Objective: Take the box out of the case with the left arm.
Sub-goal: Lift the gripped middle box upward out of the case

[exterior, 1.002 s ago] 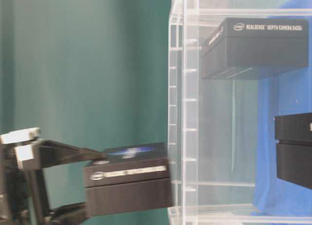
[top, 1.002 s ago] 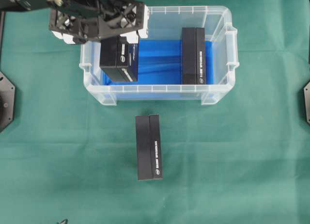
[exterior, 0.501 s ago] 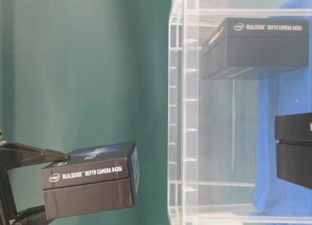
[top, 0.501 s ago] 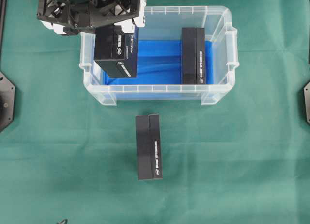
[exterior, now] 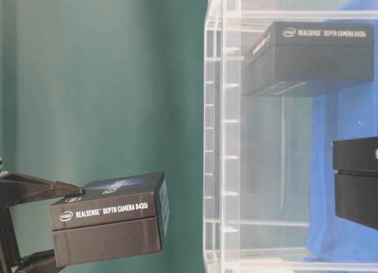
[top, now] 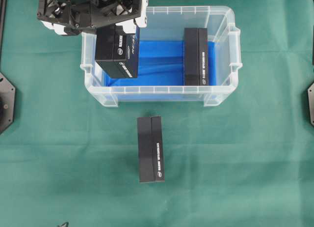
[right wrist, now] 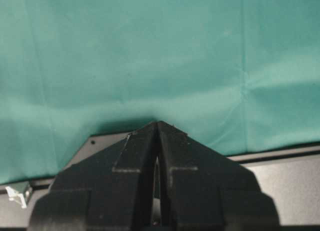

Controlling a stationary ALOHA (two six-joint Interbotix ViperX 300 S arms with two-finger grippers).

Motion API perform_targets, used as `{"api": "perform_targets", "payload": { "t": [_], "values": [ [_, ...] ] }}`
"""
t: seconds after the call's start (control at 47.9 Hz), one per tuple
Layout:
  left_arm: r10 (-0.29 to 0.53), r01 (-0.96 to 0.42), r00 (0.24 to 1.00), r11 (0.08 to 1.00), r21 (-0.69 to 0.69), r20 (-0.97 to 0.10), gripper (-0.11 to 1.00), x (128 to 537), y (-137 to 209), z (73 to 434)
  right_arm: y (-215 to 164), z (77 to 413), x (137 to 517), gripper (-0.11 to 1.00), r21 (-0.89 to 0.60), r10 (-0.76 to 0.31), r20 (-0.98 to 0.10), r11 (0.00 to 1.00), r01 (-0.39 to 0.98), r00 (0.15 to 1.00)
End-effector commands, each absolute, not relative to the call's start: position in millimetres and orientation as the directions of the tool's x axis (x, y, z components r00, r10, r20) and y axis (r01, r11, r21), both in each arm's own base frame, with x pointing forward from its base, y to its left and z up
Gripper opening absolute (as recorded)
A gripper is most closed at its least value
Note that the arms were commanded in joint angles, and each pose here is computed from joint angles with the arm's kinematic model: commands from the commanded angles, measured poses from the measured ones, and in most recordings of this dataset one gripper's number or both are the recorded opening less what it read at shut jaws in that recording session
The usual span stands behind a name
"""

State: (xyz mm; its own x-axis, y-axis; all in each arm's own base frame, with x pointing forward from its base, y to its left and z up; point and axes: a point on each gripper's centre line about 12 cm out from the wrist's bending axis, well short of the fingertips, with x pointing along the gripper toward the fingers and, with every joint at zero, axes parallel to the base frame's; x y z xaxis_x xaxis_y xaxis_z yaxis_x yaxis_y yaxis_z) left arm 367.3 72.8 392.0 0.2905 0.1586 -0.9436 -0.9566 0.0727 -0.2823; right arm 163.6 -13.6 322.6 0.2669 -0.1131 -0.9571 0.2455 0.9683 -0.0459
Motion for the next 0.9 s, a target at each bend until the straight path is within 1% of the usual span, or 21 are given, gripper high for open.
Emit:
{"api": "perform_targets", "payload": {
  "t": [0.0,0.877],
  "values": [
    [0.171,-0.941,0.339,0.076,-0.331,-0.925,0.64,360.2,72.2,410.0,-14.0,325.5,164.8,0.02,-0.044,-0.115,-0.954,0.968,0.249,0.277],
    [0.165,-0.941,0.339,0.08,-0.33,-0.926,0.64,360.8,66.6,409.1,-14.0,325.4,164.4,0.02,-0.045,-0.115,-0.955,0.967,0.249,0.274]
  ]
}}
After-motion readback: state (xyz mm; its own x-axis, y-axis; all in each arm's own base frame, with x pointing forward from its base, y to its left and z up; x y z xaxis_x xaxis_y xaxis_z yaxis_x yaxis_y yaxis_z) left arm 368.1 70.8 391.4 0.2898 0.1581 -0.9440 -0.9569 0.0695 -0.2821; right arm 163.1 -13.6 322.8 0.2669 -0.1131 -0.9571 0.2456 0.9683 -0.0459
